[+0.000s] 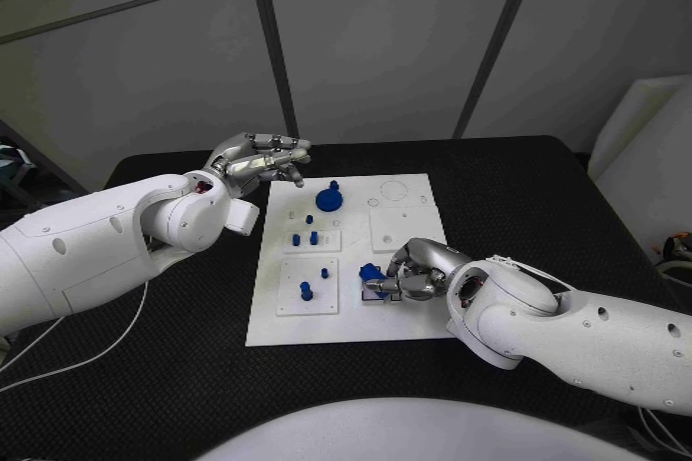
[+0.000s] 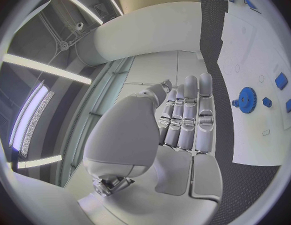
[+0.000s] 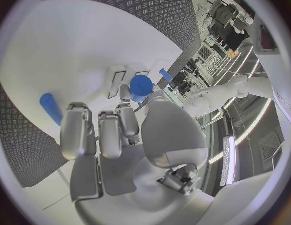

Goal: Assemble the parts on the task board

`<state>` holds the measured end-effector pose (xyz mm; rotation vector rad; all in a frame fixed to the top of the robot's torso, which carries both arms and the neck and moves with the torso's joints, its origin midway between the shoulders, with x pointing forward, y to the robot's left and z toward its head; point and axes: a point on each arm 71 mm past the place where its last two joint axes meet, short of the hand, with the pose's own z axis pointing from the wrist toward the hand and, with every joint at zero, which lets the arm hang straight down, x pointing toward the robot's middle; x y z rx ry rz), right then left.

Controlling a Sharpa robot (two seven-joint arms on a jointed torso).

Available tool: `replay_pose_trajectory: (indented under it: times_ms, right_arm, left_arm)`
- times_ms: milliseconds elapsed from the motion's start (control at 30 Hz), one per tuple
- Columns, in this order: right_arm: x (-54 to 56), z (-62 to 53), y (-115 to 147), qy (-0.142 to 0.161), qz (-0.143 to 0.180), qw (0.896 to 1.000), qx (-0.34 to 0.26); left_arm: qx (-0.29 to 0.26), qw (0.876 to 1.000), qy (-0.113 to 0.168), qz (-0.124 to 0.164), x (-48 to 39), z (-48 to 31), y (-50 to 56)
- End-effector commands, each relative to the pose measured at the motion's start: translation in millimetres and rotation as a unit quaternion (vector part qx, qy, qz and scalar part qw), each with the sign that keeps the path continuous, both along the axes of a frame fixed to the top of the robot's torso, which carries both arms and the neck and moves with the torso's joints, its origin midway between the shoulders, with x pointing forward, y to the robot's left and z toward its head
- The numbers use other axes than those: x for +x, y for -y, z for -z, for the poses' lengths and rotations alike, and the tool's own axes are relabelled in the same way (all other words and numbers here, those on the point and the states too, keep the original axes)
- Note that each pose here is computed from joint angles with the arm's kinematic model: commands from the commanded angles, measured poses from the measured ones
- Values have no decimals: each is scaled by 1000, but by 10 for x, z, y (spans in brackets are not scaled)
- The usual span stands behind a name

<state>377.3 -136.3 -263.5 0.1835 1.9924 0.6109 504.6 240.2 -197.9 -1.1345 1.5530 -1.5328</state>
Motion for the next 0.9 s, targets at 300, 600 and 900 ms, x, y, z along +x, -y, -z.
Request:
replay_pose_trajectory:
  times_ms: [300,600,900]
  right_arm:
    - [9,-6,-25,6,-3,1000,-3]
    - [-36,-58,-75,19,-20,1000,6]
    - [-61,-68,-59,18,-27,999,-3]
  left_arm:
    - [-4,1000,0,7,-3,-13,12]
    - [-3,1000,-1,7,-2,-12,8]
    - [-3,1000,-2,8,-2,-9,8]
